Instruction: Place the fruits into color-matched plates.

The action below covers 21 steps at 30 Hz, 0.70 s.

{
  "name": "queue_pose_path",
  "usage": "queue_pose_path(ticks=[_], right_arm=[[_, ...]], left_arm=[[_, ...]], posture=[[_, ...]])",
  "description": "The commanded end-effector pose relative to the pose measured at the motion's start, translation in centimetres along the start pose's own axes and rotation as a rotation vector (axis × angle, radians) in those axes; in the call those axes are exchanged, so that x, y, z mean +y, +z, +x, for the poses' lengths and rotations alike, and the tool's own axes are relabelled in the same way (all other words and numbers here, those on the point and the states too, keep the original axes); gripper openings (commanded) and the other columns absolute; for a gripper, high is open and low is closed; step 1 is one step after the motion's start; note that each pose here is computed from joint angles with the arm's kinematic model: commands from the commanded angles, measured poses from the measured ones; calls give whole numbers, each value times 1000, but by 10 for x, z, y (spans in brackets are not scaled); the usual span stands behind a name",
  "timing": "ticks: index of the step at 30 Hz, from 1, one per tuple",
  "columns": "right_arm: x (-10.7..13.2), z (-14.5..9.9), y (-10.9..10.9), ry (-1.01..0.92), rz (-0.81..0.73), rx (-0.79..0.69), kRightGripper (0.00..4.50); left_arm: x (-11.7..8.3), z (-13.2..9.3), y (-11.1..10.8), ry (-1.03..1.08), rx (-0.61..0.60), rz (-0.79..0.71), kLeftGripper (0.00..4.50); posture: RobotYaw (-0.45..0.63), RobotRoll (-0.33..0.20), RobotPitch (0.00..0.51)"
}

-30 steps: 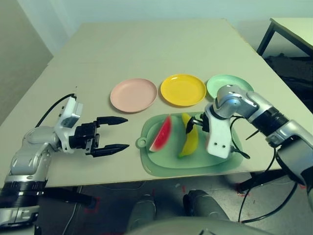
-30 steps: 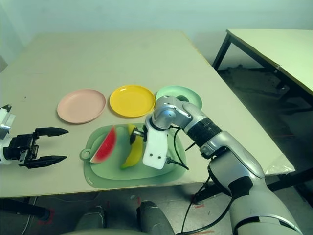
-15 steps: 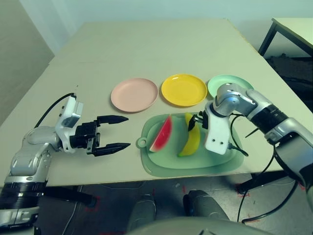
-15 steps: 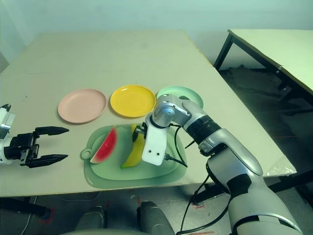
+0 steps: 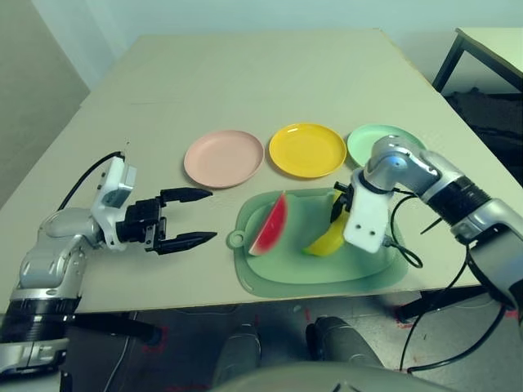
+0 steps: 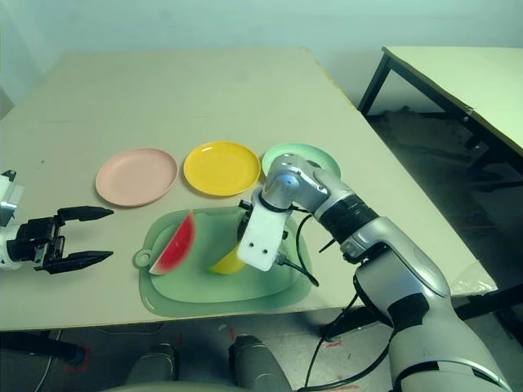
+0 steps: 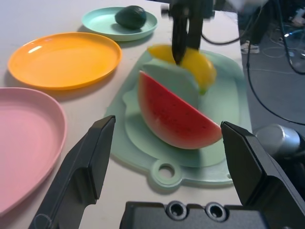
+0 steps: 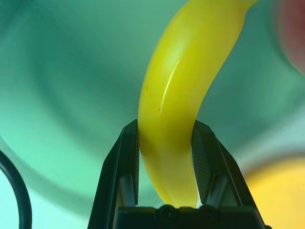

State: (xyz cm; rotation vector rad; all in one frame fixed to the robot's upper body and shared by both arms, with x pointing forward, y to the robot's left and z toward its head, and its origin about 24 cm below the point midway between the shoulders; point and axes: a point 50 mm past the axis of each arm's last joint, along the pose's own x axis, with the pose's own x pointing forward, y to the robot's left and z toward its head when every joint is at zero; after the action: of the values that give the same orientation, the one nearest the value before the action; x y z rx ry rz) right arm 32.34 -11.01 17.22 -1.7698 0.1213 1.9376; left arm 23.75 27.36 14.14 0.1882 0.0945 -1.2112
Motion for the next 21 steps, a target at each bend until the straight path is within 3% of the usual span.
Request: queue_pose_path(ticks=[1,5,8,21], right_arm=[[3,-17,-10,-34,56,-4,1543],[0,-29,-20,-76,141,-17,1543],[-14,-39,-31,-188,232,-3,1543],[-33,-17,-67,-520,570,188,1543]], left_arm=[[5,-5,4,63,-33,-17,4500],[8,-6,5,111,-57,-36,4500],[11,-6,-1,167,2,-43,4500],[12,-11,-7,217,70,-55,4500]], posture=[[-53,0,47],[-47,0,44],[-48,0,43],[-32,0,46]])
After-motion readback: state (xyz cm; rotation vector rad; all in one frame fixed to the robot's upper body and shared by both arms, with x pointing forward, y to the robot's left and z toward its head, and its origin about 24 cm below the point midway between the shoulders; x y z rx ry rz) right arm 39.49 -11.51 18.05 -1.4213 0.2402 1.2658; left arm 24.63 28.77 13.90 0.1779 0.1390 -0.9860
